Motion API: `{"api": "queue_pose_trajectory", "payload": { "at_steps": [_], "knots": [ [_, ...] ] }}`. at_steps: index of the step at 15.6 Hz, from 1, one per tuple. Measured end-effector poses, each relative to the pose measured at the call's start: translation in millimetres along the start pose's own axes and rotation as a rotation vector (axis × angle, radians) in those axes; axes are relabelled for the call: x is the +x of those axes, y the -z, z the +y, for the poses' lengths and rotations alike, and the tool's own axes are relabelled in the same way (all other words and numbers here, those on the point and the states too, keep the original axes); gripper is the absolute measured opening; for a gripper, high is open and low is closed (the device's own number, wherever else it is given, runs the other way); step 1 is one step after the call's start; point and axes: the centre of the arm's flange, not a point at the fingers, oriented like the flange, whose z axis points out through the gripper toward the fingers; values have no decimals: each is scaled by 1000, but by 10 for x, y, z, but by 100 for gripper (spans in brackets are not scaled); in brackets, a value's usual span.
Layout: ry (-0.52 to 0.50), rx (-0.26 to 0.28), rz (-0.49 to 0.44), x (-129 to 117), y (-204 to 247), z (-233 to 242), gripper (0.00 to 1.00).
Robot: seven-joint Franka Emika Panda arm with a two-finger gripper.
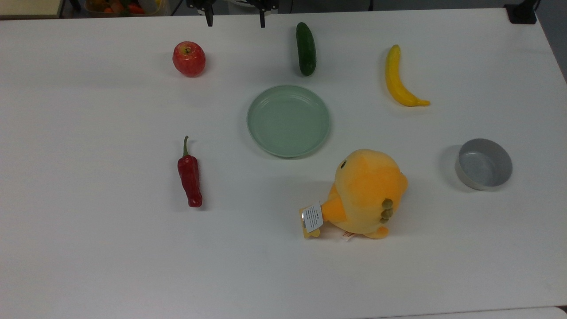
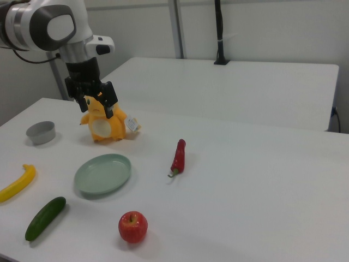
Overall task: Put the red apple in the bowl
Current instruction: 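Move the gripper over the red apple and lower toward it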
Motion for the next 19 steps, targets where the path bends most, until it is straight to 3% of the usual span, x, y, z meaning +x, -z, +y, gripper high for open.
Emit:
{"api": "queue_pose_trajectory", "payload": {
  "at_steps": [4, 10, 19],
  "knots": [
    [23, -2, -37, -52, -220, 6, 100],
    [33, -2, -6, -149, -481, -2, 100],
    [66, -64, 12, -889, -516, 217, 100]
  ]
}}
